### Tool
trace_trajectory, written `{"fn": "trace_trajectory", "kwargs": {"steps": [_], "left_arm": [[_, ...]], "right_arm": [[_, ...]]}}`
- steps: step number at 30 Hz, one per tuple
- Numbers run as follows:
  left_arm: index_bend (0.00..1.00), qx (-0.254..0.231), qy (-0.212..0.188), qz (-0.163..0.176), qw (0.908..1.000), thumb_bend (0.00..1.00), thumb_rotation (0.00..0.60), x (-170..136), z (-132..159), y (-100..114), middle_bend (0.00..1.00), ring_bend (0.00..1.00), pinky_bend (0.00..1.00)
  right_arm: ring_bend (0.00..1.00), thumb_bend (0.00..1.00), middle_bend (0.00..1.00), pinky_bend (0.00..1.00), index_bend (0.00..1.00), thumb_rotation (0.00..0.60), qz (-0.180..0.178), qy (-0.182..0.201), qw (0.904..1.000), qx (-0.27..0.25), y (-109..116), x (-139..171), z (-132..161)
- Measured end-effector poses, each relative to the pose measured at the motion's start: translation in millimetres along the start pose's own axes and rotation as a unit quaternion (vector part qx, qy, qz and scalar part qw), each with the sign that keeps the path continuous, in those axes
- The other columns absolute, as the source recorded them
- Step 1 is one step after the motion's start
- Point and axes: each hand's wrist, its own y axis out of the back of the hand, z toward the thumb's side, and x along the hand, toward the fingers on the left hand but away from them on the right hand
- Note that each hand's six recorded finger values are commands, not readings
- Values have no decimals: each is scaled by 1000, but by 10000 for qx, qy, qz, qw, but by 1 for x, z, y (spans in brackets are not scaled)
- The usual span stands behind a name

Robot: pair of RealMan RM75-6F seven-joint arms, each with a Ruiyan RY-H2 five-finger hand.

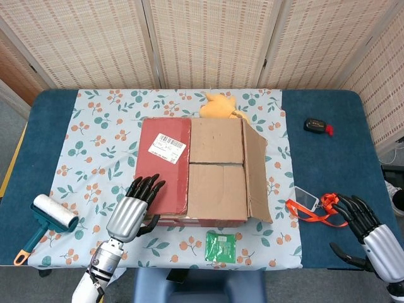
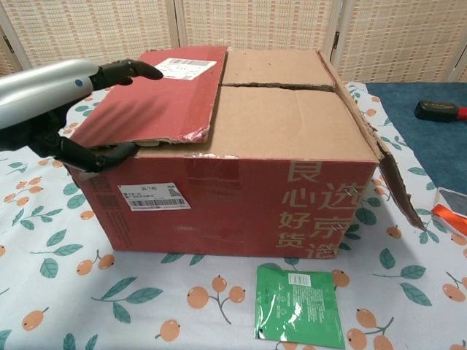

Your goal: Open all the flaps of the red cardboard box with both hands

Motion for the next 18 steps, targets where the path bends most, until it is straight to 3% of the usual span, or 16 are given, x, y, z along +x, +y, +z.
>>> {"fn": "trace_trajectory", "kwargs": {"steps": [13,18], "left_arm": [[0,37,-75,39,10000,482,600,-2,16,1,0,0,0],[0,89,-12,89,9999,384,600,0,15,-2,0,0,0]], "right_arm": [[0,368,0,0,0,600,-39,15,10000,-10,2,4,1],[0,367,0,0,0,600,22,101,9999,-15,0,5,4]]}}
